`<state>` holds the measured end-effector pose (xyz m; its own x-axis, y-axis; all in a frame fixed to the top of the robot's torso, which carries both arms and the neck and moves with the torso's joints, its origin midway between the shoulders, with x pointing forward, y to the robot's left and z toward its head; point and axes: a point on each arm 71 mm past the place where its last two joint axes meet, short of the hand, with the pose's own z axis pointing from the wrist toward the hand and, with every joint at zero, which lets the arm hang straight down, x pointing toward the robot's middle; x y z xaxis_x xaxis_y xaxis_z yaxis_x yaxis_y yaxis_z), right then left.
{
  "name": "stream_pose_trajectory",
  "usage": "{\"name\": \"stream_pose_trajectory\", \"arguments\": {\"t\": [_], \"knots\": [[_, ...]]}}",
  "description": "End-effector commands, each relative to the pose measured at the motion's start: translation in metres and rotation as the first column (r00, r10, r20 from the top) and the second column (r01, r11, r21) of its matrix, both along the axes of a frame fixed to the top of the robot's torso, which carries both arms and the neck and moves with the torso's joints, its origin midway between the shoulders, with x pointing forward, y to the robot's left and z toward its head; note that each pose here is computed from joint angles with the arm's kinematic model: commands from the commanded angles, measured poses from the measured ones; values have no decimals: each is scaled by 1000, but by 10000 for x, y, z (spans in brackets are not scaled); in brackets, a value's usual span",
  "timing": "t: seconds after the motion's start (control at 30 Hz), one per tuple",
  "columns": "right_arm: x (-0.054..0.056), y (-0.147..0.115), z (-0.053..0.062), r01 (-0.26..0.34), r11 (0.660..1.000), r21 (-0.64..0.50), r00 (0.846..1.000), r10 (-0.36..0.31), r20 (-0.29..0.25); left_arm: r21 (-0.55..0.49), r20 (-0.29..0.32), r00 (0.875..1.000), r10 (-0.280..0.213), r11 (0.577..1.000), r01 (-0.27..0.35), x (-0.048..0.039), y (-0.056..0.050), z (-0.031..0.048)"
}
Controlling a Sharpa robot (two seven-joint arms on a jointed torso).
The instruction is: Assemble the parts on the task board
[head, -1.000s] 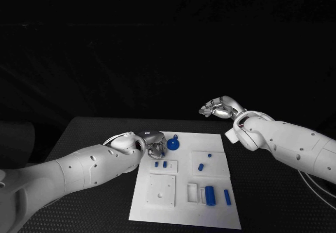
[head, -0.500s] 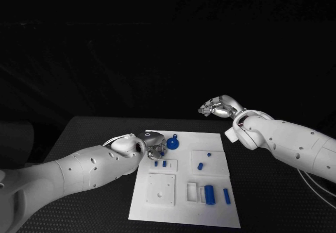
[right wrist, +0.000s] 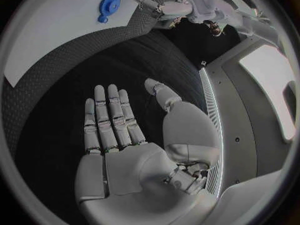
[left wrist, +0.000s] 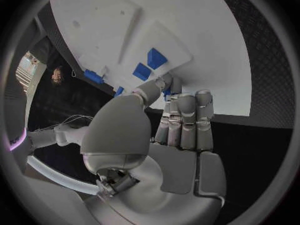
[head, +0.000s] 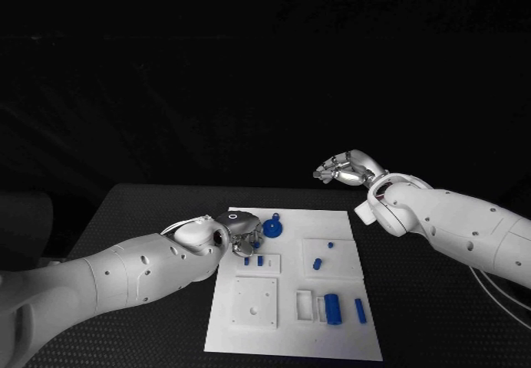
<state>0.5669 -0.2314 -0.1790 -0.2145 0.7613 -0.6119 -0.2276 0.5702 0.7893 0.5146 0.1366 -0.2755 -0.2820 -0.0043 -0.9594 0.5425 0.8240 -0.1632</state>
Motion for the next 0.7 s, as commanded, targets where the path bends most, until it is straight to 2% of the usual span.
{"name": "stream_pose_trajectory", "arguments": {"t": [0.03,0.3,0.7], "knots": [[-3,8,4,-8,1000,1,1000,8,5,0,-24,999,-24,1000,24,-46,-51,-57],[-1,5,0,-6,1000,0,1000,6,2,8,-22,1000,11,1000,-11,-3,31,-67],[-8,-27,2,-1,1000,-6,1000,1,3,-7,-11,1000,21,1000,-21,-17,108,-45]]}}
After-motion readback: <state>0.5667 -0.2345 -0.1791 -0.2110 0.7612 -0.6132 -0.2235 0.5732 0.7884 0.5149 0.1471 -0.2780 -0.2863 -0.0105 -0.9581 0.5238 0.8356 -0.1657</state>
